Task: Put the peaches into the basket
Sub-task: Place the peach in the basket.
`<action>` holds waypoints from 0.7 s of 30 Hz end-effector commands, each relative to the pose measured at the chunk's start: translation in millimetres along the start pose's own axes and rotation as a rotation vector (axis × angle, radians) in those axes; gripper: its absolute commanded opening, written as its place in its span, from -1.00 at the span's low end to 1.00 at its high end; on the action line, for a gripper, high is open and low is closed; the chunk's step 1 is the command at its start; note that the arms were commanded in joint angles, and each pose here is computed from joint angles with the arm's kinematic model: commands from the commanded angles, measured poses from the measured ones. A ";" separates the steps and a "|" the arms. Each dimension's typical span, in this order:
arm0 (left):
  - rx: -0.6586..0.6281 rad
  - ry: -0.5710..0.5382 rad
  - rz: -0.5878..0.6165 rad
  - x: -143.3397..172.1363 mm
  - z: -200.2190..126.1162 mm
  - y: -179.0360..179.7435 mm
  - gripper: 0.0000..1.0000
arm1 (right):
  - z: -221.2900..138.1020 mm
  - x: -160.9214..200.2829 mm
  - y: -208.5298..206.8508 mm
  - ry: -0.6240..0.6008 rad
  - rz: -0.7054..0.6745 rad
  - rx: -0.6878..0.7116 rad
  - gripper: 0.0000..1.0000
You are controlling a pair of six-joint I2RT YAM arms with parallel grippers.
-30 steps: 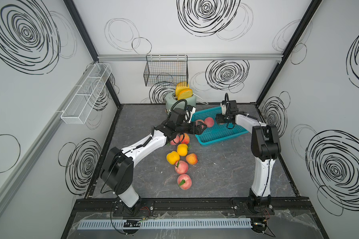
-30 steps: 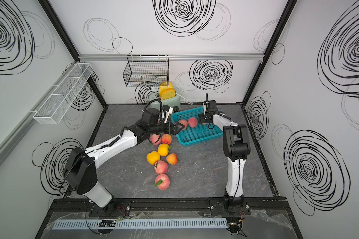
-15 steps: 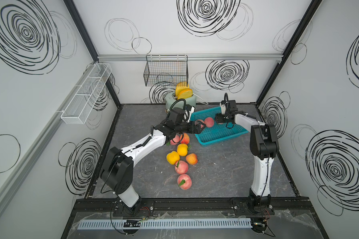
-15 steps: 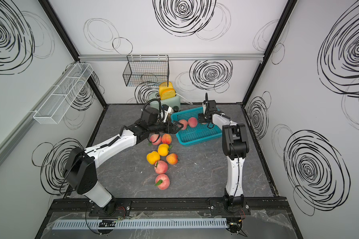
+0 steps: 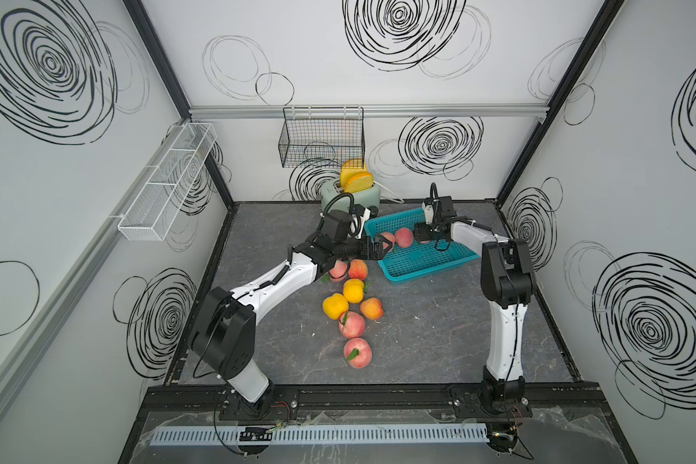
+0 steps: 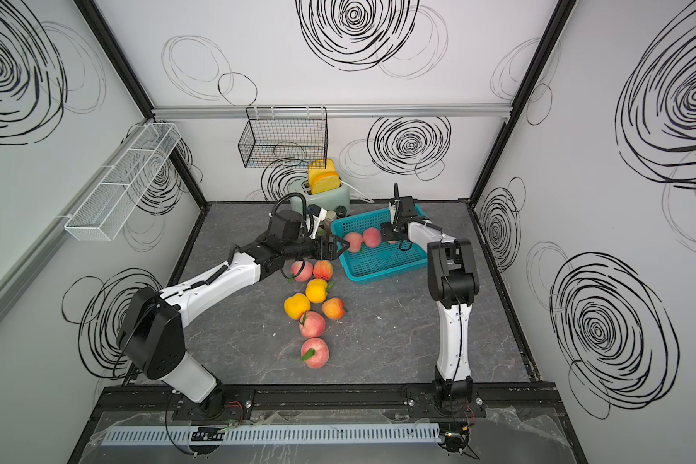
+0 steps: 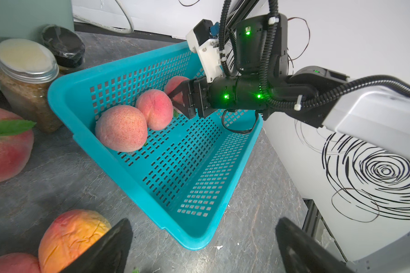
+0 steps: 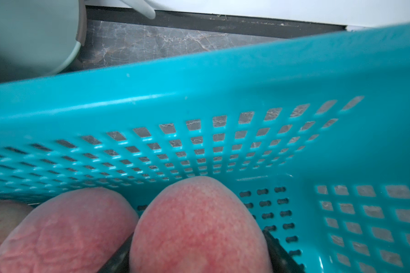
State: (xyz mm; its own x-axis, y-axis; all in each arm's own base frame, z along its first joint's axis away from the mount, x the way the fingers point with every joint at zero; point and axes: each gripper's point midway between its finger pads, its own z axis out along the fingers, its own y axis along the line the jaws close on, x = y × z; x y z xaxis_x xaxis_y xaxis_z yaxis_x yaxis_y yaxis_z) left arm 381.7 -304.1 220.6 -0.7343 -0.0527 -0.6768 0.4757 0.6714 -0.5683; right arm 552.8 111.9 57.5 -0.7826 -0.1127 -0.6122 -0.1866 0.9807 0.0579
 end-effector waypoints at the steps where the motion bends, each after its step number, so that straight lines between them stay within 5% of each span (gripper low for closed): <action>1: 0.006 -0.046 0.023 -10.4 -15.5 -1.0 0.97 | -0.8 -0.7 4.9 0.012 -0.019 -0.008 0.48; 21: -0.090 -0.035 0.008 9.4 -48.3 21.5 0.97 | -55.9 -38.3 8.7 -0.087 -0.022 -0.003 0.77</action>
State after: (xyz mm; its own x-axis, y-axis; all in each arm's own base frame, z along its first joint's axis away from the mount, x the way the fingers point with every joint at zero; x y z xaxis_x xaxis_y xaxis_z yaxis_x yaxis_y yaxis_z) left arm 364.3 -262.5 218.1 -0.7344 -0.0715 -0.6749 0.4281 0.7228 -0.5424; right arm 549.9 112.3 86.5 -0.7632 -0.1116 -0.6364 -0.1891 0.9804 0.0549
